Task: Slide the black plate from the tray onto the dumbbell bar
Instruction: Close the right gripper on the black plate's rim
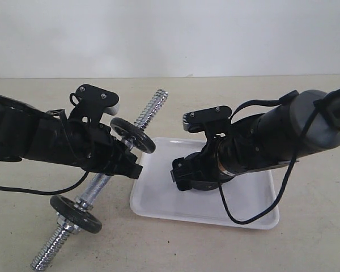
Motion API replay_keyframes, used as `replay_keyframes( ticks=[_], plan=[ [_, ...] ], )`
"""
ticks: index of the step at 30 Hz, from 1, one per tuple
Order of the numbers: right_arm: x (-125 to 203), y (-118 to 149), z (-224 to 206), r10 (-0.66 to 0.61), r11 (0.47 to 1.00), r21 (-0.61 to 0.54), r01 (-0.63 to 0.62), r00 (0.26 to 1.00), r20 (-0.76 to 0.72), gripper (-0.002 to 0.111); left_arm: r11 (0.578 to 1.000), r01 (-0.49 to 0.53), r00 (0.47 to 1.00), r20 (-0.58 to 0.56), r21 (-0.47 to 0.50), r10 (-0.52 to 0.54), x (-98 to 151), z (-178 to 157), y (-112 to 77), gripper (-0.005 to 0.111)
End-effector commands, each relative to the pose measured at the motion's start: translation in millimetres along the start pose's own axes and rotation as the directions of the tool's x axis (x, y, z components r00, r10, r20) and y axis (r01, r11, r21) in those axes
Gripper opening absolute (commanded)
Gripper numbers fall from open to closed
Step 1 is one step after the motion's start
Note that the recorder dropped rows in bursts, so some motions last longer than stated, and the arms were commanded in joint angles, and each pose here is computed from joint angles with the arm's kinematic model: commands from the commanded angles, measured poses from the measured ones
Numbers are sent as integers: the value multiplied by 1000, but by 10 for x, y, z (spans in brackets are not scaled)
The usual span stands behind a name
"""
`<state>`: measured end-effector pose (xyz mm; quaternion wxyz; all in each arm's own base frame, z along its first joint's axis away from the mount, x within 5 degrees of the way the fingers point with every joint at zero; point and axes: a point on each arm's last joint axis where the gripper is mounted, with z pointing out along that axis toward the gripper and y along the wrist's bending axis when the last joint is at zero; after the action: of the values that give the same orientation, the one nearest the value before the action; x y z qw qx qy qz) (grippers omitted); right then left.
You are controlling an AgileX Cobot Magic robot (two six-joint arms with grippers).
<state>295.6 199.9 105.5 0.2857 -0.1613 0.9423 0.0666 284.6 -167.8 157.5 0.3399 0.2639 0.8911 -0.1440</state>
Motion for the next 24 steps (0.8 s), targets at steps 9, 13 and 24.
replay_keyframes(
  ticks=[9, 13, 24],
  plan=[
    [80, -12, 35, -31, 999, 6, 31, 999, -29, 105, 999, -10, 996, 88, 45, 6, -203, -159, -63, 4],
    [83, -12, 35, -24, 1000, 6, 24, 999, -33, 105, 999, -10, 996, 88, 45, 6, -203, -159, -63, 4],
    [51, -12, 32, -27, 1000, 13, 27, 999, -27, 47, 999, -10, 996, 88, 45, 6, -203, -159, -63, 4]
  ],
)
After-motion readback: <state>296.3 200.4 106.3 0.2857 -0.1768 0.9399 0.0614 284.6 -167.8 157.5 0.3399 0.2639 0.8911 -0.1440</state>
